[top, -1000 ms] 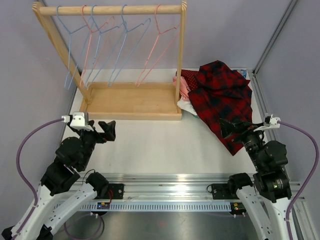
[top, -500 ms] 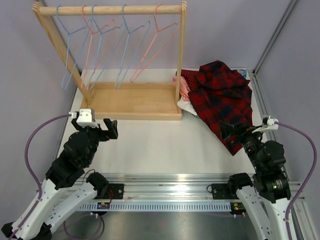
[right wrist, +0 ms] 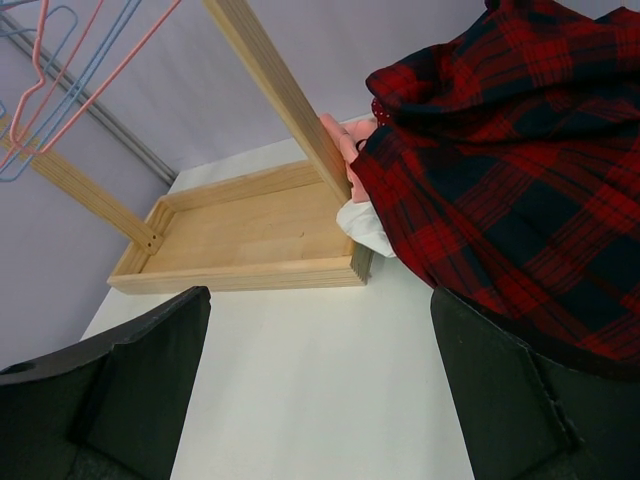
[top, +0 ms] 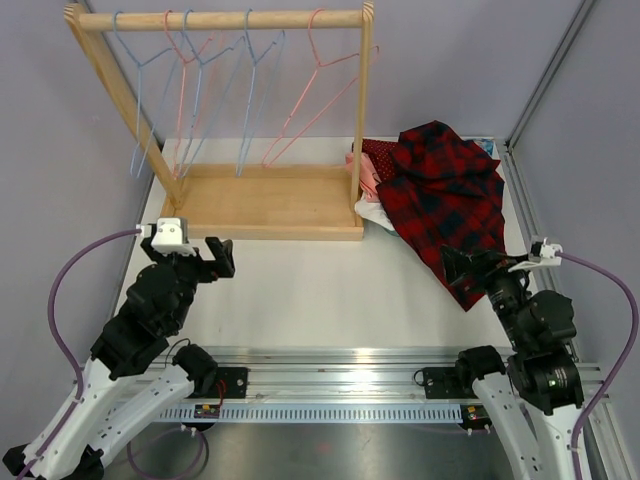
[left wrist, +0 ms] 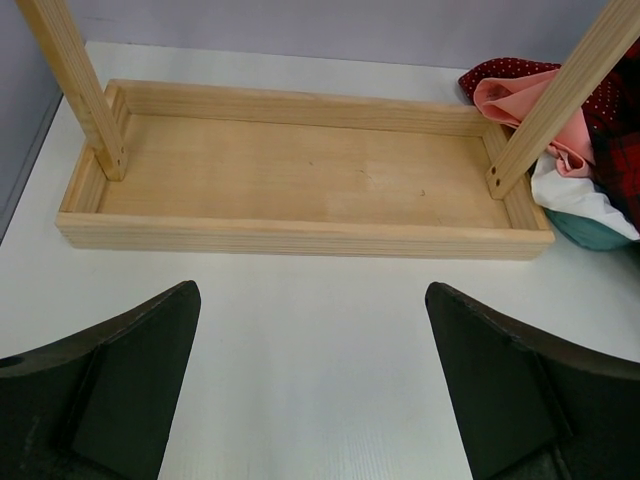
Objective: Remove the skirt from the hanger
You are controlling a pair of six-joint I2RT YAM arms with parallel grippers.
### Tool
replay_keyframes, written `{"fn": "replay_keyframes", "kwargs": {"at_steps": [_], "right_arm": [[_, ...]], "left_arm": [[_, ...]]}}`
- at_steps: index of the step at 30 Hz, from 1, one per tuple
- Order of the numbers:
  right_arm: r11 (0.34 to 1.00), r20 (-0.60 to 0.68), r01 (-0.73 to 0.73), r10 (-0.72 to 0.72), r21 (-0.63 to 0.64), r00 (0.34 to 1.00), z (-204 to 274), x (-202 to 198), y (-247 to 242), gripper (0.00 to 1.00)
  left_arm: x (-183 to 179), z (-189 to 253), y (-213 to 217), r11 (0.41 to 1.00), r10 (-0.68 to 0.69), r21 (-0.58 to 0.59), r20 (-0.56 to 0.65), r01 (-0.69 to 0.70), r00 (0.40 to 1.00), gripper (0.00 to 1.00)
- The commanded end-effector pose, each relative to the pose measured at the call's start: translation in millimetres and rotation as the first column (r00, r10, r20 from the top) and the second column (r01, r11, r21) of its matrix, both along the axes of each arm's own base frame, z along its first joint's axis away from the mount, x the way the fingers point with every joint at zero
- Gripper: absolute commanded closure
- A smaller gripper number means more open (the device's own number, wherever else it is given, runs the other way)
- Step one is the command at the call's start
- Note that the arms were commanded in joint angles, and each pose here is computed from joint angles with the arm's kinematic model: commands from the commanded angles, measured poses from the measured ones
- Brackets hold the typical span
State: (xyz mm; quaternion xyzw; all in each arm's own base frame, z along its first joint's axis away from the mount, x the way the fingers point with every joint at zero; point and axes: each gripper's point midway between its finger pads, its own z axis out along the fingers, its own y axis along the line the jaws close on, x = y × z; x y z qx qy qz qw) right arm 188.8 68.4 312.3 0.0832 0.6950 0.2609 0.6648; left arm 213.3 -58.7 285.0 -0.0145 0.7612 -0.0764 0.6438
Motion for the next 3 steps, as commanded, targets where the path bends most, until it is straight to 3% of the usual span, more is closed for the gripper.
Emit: {"fn": "replay_keyframes", "kwargs": {"at_steps": [1,3], "right_arm": [[0.999,0.054,-0.048,0.048,-0.004,0.997,7.7,-3.8,7.5,0.01],[0.995,0.061,-0.094,0.095,-0.023,0.994,6.3,-5.5,14.9,0.00]], "left_arm": [[-0.2,11.0,5.1,0.999,0.028,-0.026,0.031,-0.027,0.999,0.01],[-0.3,11.6,4.8,0.999,0.027,-0.028,0.031,-0.026,0.999,0.01]]}}
